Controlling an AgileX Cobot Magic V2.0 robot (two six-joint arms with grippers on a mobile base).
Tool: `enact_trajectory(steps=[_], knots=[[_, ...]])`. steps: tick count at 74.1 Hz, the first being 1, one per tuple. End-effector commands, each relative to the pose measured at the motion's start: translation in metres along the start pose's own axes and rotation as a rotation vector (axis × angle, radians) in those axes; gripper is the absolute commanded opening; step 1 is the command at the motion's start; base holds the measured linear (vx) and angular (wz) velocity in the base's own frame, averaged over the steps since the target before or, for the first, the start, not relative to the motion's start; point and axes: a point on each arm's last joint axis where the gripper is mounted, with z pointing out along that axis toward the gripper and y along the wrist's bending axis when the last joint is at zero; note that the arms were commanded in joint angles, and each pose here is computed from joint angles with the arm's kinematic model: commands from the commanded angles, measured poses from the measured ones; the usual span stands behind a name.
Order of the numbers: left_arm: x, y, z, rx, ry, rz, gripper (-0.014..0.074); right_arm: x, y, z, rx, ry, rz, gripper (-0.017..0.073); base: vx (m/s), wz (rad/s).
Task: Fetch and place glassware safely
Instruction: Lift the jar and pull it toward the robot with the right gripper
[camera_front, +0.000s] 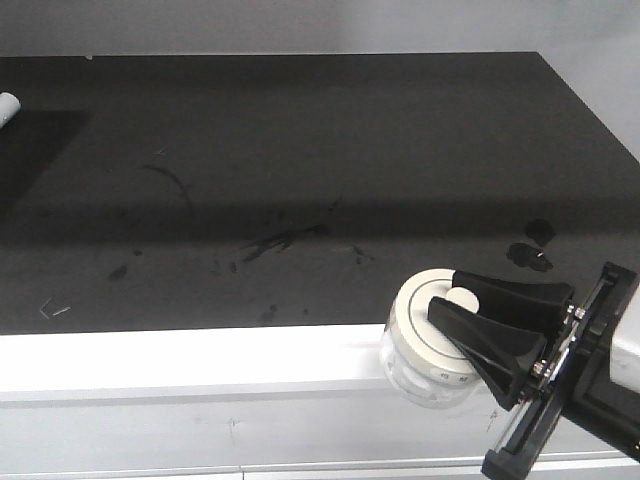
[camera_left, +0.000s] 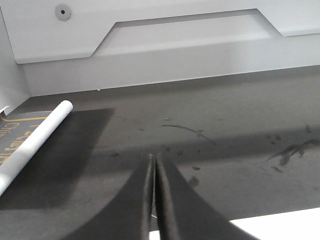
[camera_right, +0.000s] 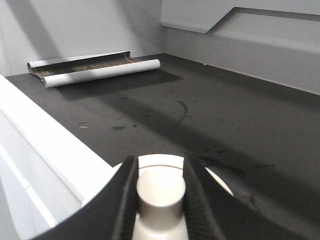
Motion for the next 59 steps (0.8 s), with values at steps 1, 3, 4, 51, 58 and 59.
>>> enact_trajectory(steps=[1,3,4,51,58,59], knots=[[-0.0153,-0.0003,-0.0006,0.007,-0.093,-0.008,-0.0007,-0.0139,0.0039,-0.0015,-0.048,-0.061,0.03,-0.0001,0.0,0.0],[-0.0153,-0.0003,-0.0006,0.007,-0.093,-0.008,-0.0007,-0.0135,0.0042,-0.0015,-0.051,-0.056,0.03,-0.0001,0.0,0.0],[-0.0153,-0.0003,-0.0006,0.007,-0.093,-0.008,-0.0007,-0.0133,0.0043,-0.0015,-0.052,-0.054,0.031,-0.0001,0.0,0.0],[-0.0153,-0.0003,-0.0006,0.007,-0.093,-0.008,-0.0007,-0.0128,0.0036,-0.0014,-0.044,-0.049,0.005,-0.0001,0.0,0.0],[-0.0153,-0.0003,-0.0006,0.007,-0.093,-0.008,-0.0007,-0.0128,0.0036,-0.0014,-0.044,-0.049,0.005,-0.0001,0.0,0.0],[-0.0153,-0.0003,-0.0006,0.007,-0.093,-0.008,-0.0007,-0.0128,0.0036,-0.0014,-0.044,-0.049,0.005,-0.0001,0.0,0.0]])
